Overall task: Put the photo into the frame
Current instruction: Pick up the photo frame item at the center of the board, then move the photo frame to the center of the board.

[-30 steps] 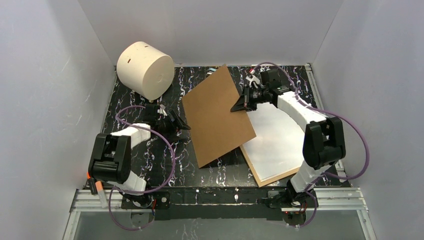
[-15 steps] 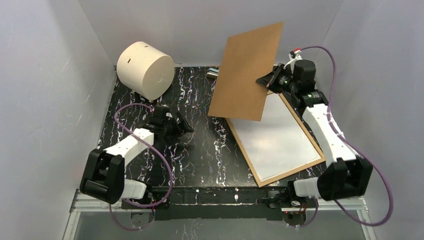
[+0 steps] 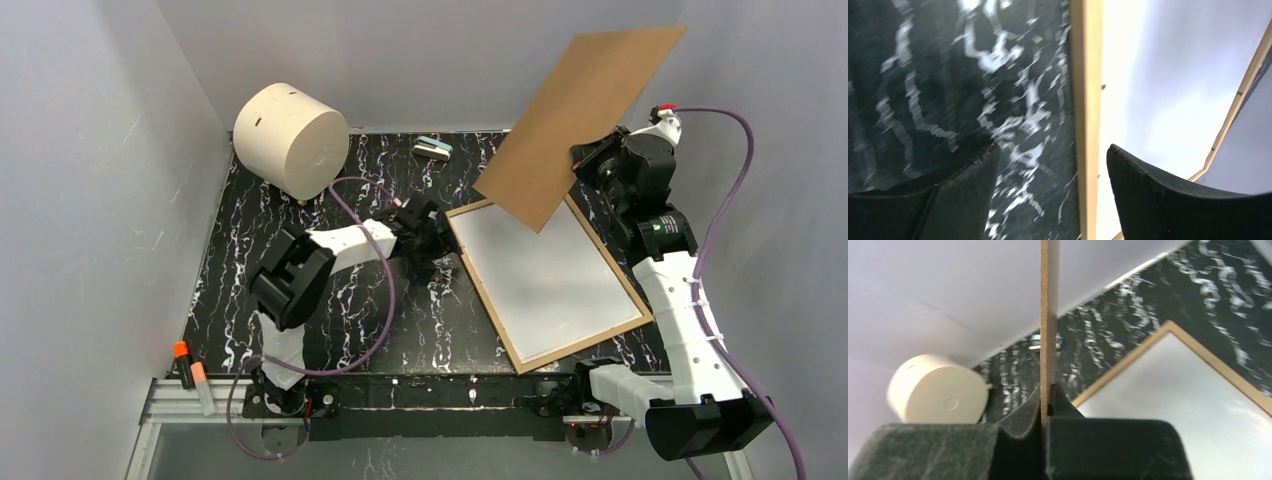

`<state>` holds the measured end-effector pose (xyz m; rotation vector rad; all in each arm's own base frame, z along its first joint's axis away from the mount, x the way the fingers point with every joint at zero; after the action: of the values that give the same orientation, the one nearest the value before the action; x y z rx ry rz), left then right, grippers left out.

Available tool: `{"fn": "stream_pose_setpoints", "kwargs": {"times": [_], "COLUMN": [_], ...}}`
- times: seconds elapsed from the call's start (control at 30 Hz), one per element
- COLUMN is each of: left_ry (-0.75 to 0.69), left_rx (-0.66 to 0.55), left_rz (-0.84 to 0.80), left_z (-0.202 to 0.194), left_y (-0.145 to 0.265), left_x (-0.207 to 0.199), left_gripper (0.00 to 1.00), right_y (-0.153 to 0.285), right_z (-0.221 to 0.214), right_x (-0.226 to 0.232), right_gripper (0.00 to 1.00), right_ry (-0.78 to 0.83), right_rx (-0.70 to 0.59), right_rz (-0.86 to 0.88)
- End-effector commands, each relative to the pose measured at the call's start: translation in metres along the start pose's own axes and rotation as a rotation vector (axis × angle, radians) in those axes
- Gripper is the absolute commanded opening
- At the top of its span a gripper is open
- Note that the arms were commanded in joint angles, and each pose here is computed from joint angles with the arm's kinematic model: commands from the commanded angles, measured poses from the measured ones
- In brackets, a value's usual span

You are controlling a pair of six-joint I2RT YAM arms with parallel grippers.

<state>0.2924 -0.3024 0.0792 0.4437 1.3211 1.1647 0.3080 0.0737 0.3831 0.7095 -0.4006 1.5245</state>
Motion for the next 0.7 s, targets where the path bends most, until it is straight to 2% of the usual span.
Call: {"fn": "stream_pose_setpoints", "kwargs": {"times": [0.0,0.13,0.33,0.6,0.67], "left_ry": [0.009,-0.014,-0.056,-0.177,-0.196], "left_rx": [0.003,0.041,0.093,0.137,0.145], "left_rz": [0.052,0.105,0.3,0.404,0.412], "left_z": [0.002,0.0,-0.019,-0.036,-0.036], "left_y": [-0.025,-0.041,-0.05,-0.051,-0.052], "left_x": [-0.013,-0.023,0.0,0.006,0.006], "left_gripper": [0.73,0.6,0.44,0.38,0.34], "right_y": [0.025,0.034,0.039,0.041,0.04], "right_z": [0.033,0.032,0.031,0.026,0.025], "right_x": [-0.008,-0.016,-0.021,-0.027,-0.027], "right_gripper": [0.01,0.01,0.01,0.01,0.01], "right_ry": [0.021,0.031,0.058,0.064,0.065], "right_rx": [-0.164,-0.17,-0.157,-0.144,-0.137], "right_rz": [-0.116,-0.157,-0.188,-0.209,-0.207]}}
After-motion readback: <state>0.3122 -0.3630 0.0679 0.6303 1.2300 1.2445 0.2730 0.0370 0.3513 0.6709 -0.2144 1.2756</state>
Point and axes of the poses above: each gripper's point midway between its finger pads, its own y axis back along the fingers, its own x axis along the line the jaws close on, z = x × y, the point moved 5 cm from there along y, back along the fingers, and after that the axes turned 2 degrees about -y, right-handed, at the moved point
